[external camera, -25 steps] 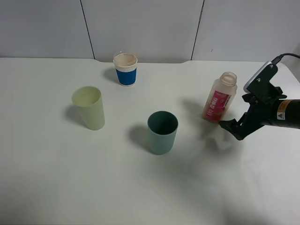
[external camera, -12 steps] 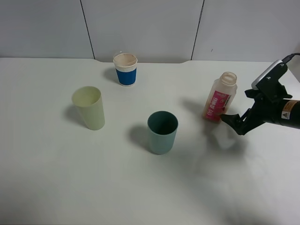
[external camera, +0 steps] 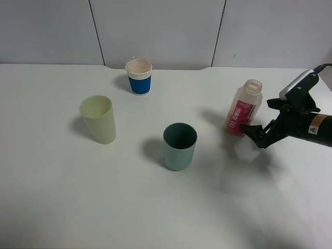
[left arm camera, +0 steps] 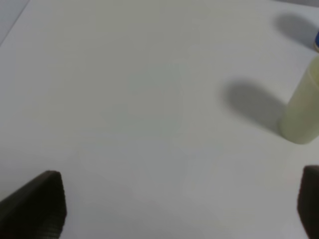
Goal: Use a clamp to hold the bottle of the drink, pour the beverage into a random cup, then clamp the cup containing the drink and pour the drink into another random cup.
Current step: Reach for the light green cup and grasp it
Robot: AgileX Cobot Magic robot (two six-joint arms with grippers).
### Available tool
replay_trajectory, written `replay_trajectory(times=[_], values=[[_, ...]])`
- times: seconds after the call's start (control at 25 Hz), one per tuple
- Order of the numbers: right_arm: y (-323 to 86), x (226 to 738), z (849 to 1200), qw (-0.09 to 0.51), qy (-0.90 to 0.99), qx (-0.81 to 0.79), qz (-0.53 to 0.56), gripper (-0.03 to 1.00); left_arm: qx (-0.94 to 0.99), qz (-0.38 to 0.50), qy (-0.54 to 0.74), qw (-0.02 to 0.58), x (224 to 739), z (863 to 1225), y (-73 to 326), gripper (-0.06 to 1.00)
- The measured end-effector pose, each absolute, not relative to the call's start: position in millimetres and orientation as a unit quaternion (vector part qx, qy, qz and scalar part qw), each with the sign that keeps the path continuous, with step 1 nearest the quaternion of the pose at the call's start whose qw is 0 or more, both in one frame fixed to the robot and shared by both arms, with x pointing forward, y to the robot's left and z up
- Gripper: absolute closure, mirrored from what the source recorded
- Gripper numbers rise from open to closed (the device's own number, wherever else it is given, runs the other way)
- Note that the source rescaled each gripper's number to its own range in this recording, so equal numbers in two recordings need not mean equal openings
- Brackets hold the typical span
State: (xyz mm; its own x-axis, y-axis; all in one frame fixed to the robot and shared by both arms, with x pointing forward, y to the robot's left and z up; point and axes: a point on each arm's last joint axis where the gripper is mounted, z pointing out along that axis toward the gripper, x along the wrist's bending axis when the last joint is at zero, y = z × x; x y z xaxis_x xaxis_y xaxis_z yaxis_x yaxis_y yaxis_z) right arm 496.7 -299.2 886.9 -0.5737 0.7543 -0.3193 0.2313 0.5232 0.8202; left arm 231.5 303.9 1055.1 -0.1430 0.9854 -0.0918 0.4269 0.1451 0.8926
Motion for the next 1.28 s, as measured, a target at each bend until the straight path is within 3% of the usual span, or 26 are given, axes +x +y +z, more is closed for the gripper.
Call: replay_trajectory(times=[0.64, 1.28], values=[[-293.4, 501.0, 871.2, 0.344, 0.767, 0.310, 0.443, -0.03, 0.537, 0.373, 0.658, 0.374, 231.5, 1055.1, 303.9, 0.15], [-285.9, 498.5, 868.3, 0.279, 0.726, 0.358, 0.516, -0.03, 0.537, 0.373, 0.658, 0.375, 231.5, 1055.1, 303.8, 0.15]])
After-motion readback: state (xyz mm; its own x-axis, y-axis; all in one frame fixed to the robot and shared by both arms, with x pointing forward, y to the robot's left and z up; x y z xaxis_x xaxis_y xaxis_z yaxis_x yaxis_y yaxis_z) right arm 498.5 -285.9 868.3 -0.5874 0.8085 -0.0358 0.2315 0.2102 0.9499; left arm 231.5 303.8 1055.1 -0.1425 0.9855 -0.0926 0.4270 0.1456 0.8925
